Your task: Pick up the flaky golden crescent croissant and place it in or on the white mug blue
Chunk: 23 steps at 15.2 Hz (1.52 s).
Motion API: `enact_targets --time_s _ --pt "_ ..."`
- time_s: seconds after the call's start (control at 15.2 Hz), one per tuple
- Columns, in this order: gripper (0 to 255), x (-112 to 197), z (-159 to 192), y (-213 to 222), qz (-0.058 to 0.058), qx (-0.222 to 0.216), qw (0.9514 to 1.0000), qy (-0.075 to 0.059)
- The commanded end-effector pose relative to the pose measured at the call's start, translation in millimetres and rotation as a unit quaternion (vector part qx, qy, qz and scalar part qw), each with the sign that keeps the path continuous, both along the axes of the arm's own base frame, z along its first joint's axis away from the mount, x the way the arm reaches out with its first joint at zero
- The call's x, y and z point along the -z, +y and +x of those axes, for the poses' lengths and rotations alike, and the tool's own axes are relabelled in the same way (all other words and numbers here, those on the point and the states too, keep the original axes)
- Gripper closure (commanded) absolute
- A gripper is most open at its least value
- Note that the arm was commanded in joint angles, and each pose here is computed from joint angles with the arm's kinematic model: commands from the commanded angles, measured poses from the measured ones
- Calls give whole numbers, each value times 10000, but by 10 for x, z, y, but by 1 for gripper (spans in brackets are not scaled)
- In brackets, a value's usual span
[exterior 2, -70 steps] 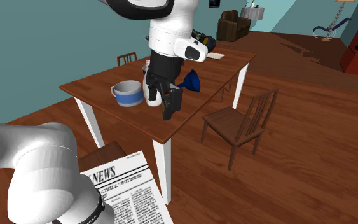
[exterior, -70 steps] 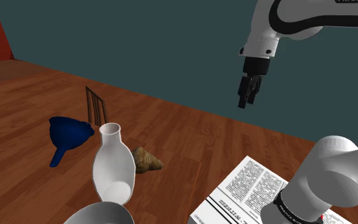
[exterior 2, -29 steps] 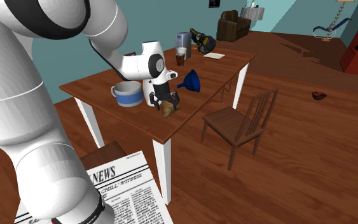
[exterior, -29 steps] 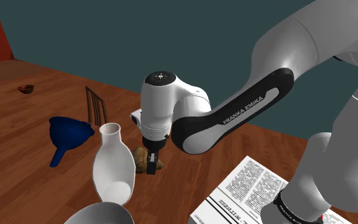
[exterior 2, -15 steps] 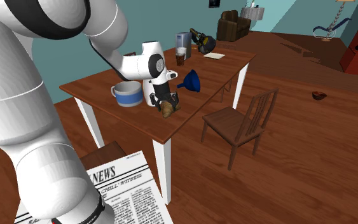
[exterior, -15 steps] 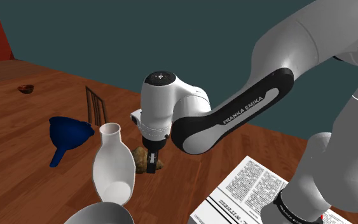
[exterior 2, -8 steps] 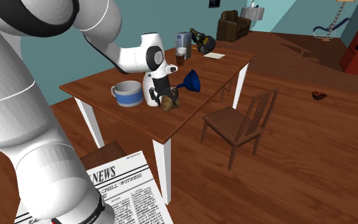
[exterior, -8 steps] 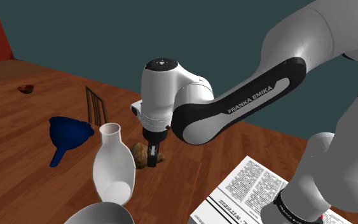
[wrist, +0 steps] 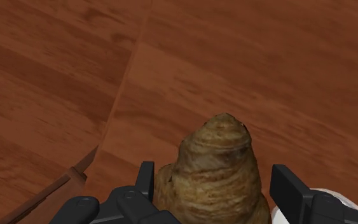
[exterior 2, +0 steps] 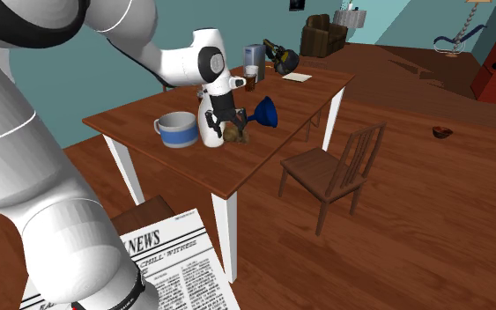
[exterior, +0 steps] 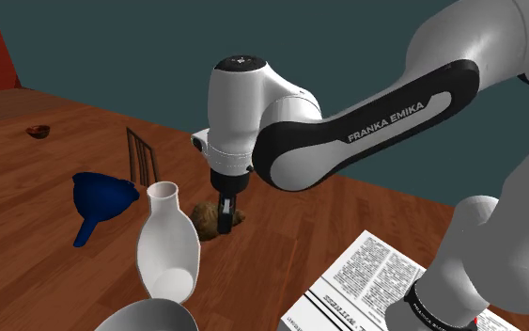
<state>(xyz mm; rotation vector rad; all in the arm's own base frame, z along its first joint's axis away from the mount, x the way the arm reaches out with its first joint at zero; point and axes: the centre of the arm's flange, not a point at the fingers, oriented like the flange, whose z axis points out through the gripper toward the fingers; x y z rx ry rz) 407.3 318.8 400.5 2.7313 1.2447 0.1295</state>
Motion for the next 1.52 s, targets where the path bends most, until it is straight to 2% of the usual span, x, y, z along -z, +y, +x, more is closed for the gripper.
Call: enact_targets --time_s 0.0,1.12,1.45 --pt "255 -104 -2 -11 0 0 10000 1" --pt "255 -975 -2 -11 0 0 10000 1" --pt "255 -982 -435 486 0 0 10000 1"
